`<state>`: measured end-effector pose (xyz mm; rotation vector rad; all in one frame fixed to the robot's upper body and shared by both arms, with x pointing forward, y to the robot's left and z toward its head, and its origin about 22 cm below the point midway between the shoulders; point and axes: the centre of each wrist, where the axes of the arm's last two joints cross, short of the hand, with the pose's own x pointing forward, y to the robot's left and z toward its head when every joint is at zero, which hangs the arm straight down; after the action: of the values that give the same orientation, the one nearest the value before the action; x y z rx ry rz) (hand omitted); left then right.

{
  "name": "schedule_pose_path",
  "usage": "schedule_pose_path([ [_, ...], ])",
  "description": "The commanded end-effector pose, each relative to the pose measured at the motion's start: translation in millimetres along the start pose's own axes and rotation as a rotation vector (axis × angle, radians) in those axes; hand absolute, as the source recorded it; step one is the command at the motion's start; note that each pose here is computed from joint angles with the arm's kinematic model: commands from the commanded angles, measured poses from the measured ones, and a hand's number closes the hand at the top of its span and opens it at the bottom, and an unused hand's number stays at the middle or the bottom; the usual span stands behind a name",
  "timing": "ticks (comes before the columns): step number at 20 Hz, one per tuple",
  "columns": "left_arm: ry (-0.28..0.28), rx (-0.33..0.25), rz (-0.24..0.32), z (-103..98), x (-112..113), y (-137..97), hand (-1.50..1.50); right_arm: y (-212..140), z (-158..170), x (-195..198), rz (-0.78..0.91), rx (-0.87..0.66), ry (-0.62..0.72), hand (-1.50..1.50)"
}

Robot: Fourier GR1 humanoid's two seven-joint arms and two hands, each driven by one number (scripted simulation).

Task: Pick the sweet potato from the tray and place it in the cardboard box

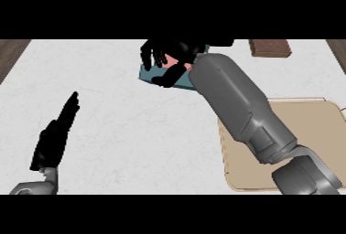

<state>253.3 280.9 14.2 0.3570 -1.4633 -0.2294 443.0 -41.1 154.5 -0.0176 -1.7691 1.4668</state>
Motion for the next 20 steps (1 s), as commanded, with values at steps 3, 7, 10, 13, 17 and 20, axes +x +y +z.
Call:
schedule_pose_path([
  [3,-0.003,-0.015,-0.017,7,-4,6,0.0,18,-2,-11,-0.047,0.01,0.048,-1.5],
  [7,-0.038,-0.041,0.001,-9,4,-14,0.0,20,1,-15,-0.19,-0.089,0.027,-1.5],
  [10,-0.015,-0.029,0.014,1,-2,3,0.0,9,3,-17,-0.343,-0.215,0.007,-1.5],
  [13,-0.026,-0.024,0.006,8,2,-7,0.0,13,10,-30,-0.481,-0.336,0.011,-1.5],
  [17,-0.01,-0.009,0.008,2,-3,-3,0.0,-16,21,-38,-0.645,-0.398,-0.03,-1.5],
  [20,-0.029,-0.016,0.002,18,-5,-6,0.0,-51,57,-65,-0.69,-0.502,0.01,-1.5],
])
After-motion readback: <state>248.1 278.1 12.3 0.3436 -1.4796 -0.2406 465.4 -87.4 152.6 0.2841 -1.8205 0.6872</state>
